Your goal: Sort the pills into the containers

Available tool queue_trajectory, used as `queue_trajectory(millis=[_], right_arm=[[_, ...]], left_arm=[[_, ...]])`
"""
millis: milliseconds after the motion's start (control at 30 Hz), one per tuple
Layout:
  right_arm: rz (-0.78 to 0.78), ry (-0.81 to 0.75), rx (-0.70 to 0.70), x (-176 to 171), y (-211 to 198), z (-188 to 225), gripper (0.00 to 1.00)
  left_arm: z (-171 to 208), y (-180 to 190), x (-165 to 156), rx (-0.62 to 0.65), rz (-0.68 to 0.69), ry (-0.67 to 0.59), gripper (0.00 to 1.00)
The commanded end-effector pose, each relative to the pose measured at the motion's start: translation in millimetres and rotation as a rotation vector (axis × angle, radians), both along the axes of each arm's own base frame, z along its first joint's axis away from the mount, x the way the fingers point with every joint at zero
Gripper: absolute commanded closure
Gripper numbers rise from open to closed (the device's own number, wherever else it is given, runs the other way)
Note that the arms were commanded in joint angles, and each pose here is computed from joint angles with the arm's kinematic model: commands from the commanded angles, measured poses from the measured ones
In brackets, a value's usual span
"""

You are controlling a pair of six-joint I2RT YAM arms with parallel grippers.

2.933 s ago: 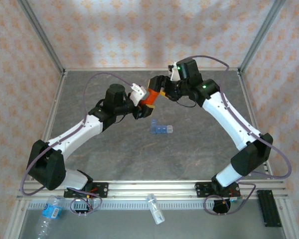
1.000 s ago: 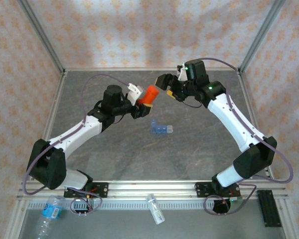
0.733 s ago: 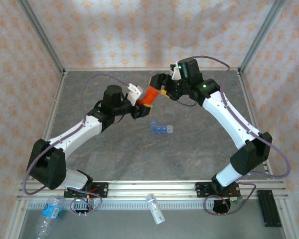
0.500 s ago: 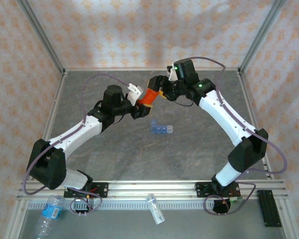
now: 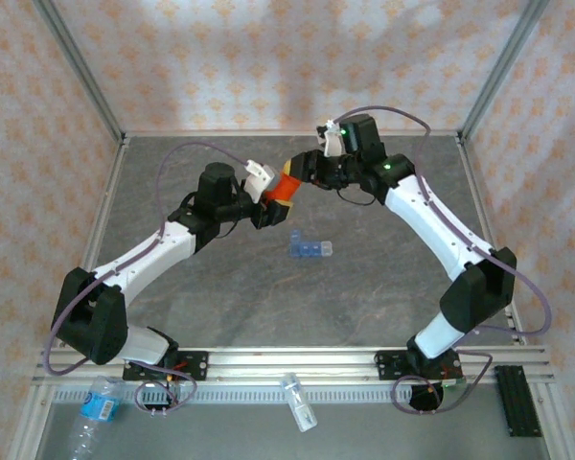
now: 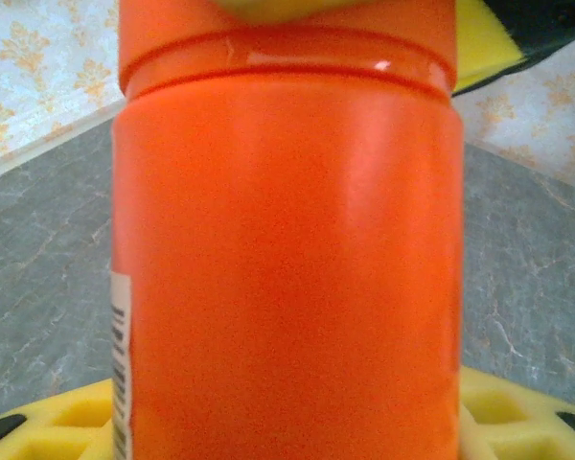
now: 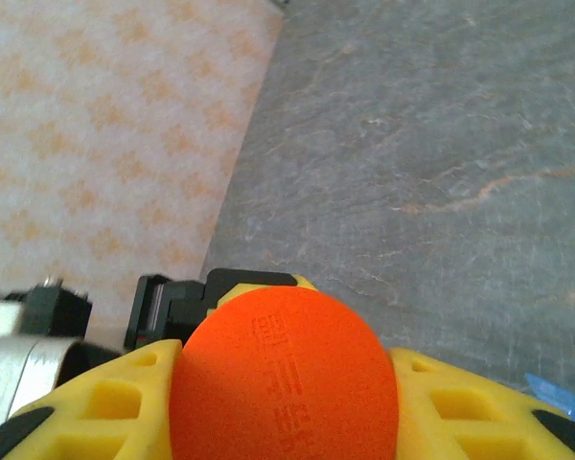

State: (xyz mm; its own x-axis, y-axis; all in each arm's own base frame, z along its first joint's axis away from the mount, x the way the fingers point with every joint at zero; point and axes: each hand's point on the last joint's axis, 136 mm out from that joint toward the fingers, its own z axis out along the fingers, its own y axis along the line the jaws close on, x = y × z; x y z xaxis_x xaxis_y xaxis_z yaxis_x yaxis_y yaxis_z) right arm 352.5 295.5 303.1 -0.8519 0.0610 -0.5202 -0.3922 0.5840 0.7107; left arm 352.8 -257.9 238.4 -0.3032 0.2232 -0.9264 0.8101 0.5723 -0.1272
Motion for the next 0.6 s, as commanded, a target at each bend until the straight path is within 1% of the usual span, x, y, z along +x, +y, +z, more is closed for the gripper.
queue_trajectory(millis=[0,67,100,133,167,200,233,300,400,467,567], right_arm=[[0.204,-0.218,0.036,-17.7,3.6,16.0,0.59],[0.199,-0.202,0.072,-13.9,0.4,20.6,0.55],[0.185,-0.192,0.084,-12.0,-0.9,24.0,0.52],[0.173,-0.180,0.095,-11.6,-1.0,27.7,0.45],[0.150,-0.166,0.112,-11.4,-1.9,33.3,0.33],[0.086,-0.147,0.114,-6.4,-7.1,39.2,0.25],[0.026,-0.120,0.109,-2.1,-13.0,43.4,0.21],[-0.105,-0.038,0.120,6.3,-27.1,52.6,0.18],[-0.297,0.104,0.056,14.4,-49.9,44.9,0.16],[-0.352,0.146,0.047,16.0,-55.2,39.8,0.16],[-0.394,0.163,0.054,18.9,-56.5,36.9,0.15]], left_arm=[[41.0,-6.4,-5.2,-0.057,-0.051,-0.084,1.00],[41.2,-6.2,-5.8,-0.054,-0.052,-0.084,1.00],[41.2,-5.7,-5.6,-0.052,-0.049,-0.086,1.00],[40.9,-5.3,-5.6,-0.049,-0.047,-0.087,1.00],[40.2,-4.9,-5.3,-0.046,-0.046,-0.088,1.00],[39.2,-4.8,-4.6,-0.044,-0.044,-0.086,1.00],[39.5,-4.6,-4.4,-0.044,-0.042,-0.088,1.00],[38.8,-4.2,-3.5,-0.039,-0.038,-0.091,1.00],[37.3,-4.1,-2.4,-0.024,-0.040,-0.091,1.00],[37.2,-4.6,-2.5,-0.011,-0.049,-0.093,1.00],[34.9,-5.0,-2.1,0.001,-0.054,-0.086,1.00]])
